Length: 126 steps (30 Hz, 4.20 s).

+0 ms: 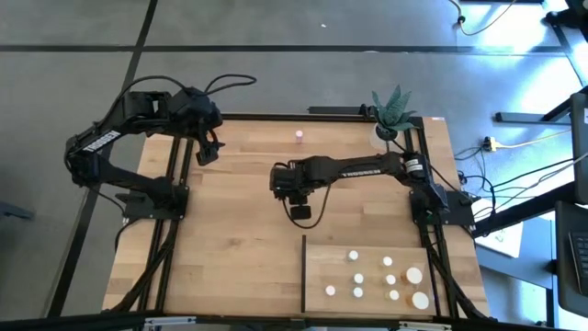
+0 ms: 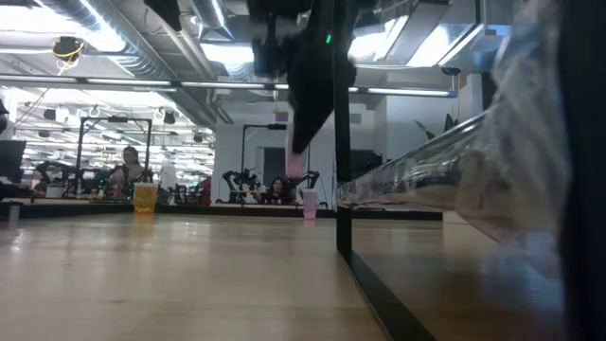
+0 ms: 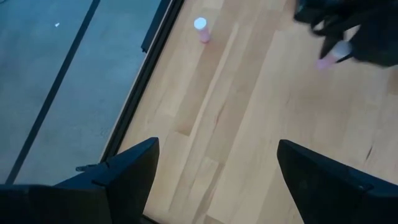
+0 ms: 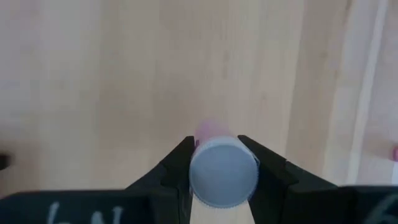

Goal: Pick and place medicine bottles onto shelf by color
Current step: Put the left pink pill bottle on the shelf aligned with the other pink pill bottle

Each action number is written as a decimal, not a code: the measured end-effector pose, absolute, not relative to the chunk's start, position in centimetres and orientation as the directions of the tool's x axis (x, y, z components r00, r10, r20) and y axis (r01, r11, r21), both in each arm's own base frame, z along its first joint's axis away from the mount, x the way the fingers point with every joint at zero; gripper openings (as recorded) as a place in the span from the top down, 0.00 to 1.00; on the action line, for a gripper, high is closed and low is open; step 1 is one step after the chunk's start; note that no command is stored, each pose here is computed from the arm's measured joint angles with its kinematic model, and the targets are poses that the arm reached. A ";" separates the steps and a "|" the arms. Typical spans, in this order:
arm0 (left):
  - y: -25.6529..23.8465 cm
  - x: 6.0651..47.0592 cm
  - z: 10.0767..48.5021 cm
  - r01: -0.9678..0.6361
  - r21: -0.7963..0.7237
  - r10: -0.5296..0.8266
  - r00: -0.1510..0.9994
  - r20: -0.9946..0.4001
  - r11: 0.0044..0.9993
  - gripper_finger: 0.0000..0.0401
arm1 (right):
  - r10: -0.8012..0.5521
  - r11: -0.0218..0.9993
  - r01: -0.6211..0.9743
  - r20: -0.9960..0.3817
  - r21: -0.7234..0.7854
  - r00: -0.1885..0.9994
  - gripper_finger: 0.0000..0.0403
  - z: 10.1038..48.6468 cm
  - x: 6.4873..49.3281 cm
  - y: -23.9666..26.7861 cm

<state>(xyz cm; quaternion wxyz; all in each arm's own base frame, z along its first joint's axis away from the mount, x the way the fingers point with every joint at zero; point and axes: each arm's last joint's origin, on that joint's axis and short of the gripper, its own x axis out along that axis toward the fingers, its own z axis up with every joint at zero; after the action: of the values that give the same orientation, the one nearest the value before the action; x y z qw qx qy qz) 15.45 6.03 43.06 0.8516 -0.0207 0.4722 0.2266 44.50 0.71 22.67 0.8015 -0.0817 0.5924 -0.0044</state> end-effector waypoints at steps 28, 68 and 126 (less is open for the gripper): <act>2.9 16.7 43.3 -0.116 0.067 0.122 0.583 -0.803 0.991 0.20 | 0.002 0.981 0.182 -0.947 0.064 0.322 0.71 32.1 33.6 15.8; -2.7 17.8 44.1 0.160 0.039 -0.084 0.694 -0.715 0.986 0.20 | 0.101 0.940 0.269 -0.926 0.209 0.365 0.71 21.4 31.1 21.8; -2.7 17.8 44.1 0.155 0.035 -0.083 0.693 -0.716 0.987 0.20 | 0.251 0.915 0.221 -0.904 0.339 0.345 0.56 21.3 32.4 20.5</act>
<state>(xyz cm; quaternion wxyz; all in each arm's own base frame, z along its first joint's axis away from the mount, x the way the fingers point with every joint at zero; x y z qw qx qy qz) 17.75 -2.68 44.11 0.9189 0.0462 0.3863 -0.0648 32.41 20.46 21.29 0.7937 0.2064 0.5721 0.0096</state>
